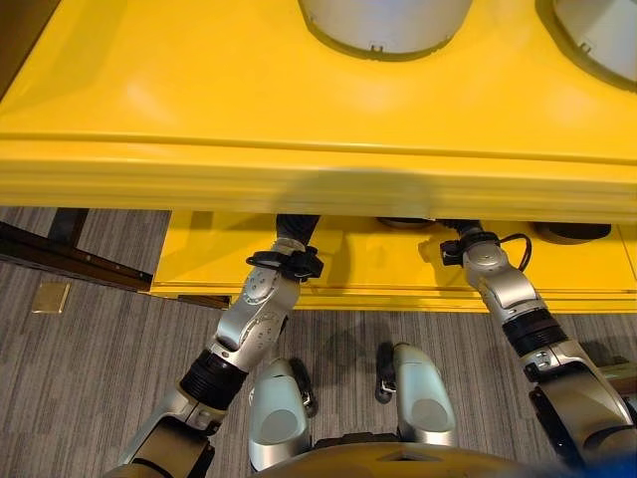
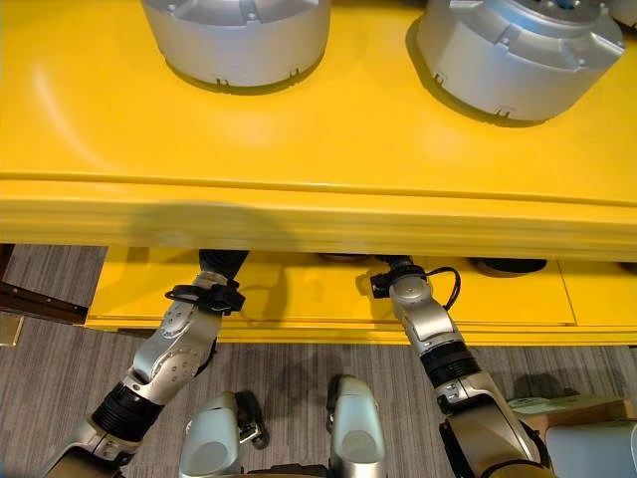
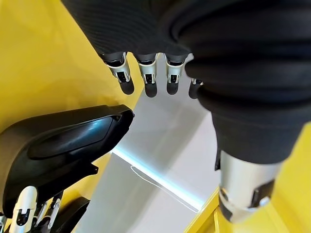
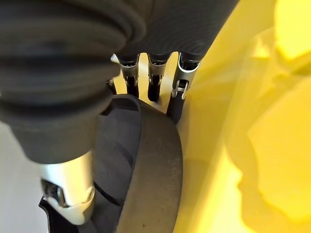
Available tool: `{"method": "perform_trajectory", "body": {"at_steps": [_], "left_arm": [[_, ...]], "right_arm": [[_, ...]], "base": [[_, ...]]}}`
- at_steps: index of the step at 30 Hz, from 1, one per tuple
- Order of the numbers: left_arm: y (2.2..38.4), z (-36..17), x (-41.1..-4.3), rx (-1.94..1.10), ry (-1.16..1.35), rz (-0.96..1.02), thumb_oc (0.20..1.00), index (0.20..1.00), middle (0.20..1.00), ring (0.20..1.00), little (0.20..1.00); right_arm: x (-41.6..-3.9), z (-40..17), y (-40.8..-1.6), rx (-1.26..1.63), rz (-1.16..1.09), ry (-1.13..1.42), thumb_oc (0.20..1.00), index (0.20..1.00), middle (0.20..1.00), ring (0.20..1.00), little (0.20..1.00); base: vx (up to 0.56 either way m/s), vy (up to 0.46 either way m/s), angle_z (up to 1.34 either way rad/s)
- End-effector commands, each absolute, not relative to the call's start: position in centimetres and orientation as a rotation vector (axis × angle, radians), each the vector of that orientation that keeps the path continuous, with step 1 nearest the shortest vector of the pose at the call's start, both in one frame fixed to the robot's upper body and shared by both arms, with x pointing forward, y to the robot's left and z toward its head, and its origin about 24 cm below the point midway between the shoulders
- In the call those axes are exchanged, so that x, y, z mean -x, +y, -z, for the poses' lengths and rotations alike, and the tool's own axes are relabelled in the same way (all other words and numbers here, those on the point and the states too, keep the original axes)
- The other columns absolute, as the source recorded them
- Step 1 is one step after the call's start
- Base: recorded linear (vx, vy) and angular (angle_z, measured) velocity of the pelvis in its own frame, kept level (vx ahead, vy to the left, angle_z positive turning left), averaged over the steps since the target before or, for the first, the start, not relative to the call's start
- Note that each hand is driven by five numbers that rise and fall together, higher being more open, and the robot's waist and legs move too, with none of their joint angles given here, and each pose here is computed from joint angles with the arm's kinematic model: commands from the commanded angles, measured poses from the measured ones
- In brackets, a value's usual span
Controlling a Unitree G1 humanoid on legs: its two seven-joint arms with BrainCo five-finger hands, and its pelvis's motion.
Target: Move parts from the plastic box to the shelf.
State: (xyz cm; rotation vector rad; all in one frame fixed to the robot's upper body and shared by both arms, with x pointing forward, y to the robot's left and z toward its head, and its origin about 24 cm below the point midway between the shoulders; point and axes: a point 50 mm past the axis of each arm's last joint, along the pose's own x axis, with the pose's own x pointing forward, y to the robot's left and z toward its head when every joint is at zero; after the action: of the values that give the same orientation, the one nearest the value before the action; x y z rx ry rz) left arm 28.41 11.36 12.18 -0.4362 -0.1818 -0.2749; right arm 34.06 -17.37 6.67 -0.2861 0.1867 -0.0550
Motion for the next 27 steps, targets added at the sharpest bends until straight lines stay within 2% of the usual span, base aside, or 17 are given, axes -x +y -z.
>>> {"method": "perform_trajectory", "body": {"at_steps": [1,11,18,23,27], "left_arm": [[10.4,-15.9,-26.2,0.502,-0.355,0.371,1.000,1.000,1.000,1.000,1.000],[10.4,-16.1,-26.2,0.520,-0.364,0.372,1.000,1.000,1.000,1.000,1.000],[9.8,-15.2,-26.7,0.514,-0.268,0.415,1.000,1.000,1.000,1.000,1.000],[11.4,-14.5,-26.9,0.486,-0.247,0.333,1.000,1.000,1.000,1.000,1.000],[11.3,-14.5,-27.1,0.501,-0.235,0.341,1.000,1.000,1.000,1.000,1.000]], "right_arm": [[-22.6,8.5,-19.4,0.329,0.013,0.962,1.000,1.000,1.000,1.000,1.000],[-22.6,8.5,-19.7,0.337,0.017,0.955,1.000,1.000,1.000,1.000,1.000],[-23.3,7.9,-20.2,0.346,0.028,0.938,1.000,1.000,1.000,1.000,1.000],[-24.6,7.3,-19.2,0.386,-0.050,0.904,1.000,1.000,1.000,1.000,1.000],[-23.8,7.9,-19.3,0.365,-0.042,0.900,1.000,1.000,1.000,1.000,1.000]], "base": [[0.00,0.000,0.00],[-0.05,0.013,-0.01],[-0.05,0.079,-0.06],[-0.06,0.043,-0.53],[-0.10,-0.064,-0.24]]}}
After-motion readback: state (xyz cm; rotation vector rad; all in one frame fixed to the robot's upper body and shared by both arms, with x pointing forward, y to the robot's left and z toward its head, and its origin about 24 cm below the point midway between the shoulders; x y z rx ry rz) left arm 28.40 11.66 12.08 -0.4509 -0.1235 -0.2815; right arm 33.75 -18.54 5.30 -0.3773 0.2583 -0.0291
